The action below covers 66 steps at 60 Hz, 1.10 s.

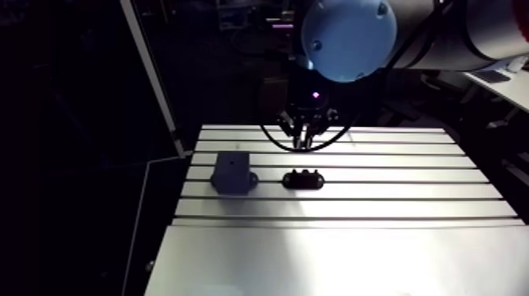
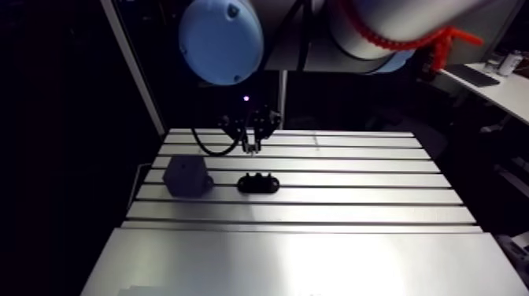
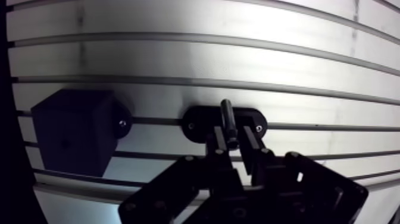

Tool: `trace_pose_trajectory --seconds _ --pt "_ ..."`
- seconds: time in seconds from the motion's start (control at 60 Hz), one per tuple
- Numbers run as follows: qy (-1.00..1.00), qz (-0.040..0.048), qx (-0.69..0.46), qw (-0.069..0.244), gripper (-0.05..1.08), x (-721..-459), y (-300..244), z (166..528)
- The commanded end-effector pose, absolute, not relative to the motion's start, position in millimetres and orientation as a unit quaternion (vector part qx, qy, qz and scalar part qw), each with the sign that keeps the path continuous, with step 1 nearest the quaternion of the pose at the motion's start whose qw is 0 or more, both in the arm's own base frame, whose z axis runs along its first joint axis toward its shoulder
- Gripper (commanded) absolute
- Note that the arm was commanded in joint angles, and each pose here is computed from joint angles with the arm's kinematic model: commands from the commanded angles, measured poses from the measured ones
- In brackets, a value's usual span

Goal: Pick up the M10 bolt and insert it into the hole until fully seated.

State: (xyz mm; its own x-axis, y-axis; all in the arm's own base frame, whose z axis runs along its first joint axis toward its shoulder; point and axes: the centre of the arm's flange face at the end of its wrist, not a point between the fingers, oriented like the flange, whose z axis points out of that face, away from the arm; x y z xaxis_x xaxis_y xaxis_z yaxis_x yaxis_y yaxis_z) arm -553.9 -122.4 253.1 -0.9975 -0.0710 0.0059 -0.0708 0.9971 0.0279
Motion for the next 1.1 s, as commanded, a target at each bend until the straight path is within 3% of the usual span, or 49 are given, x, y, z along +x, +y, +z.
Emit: trace_pose_trajectory --seconds 0.017,0.2,0.233,0.333,0.483,0.65,0.95,1.1 --pt "-0.999 -0.0130 0.032 0.006 1.08 -561 -118 295" --pt "-0.999 -0.0104 0.025 -0.044 1.08 -564 -115 334" --pt "-0.997 -0.0079 0.022 -0.068 1.08 -564 -116 346" --pt "-0.995 -0.0029 0.022 -0.099 1.08 -562 -117 357" --pt "-0.994 -0.0011 0.026 -0.111 1.08 -562 -122 361" --pt "-0.991 0.0089 0.041 -0.126 1.08 -569 -143 358" --pt "-0.983 -0.0020 0.112 -0.147 1.08 -594 -223 338" --pt "-0.980 -0.0035 0.120 -0.161 1.08 -607 -228 342"
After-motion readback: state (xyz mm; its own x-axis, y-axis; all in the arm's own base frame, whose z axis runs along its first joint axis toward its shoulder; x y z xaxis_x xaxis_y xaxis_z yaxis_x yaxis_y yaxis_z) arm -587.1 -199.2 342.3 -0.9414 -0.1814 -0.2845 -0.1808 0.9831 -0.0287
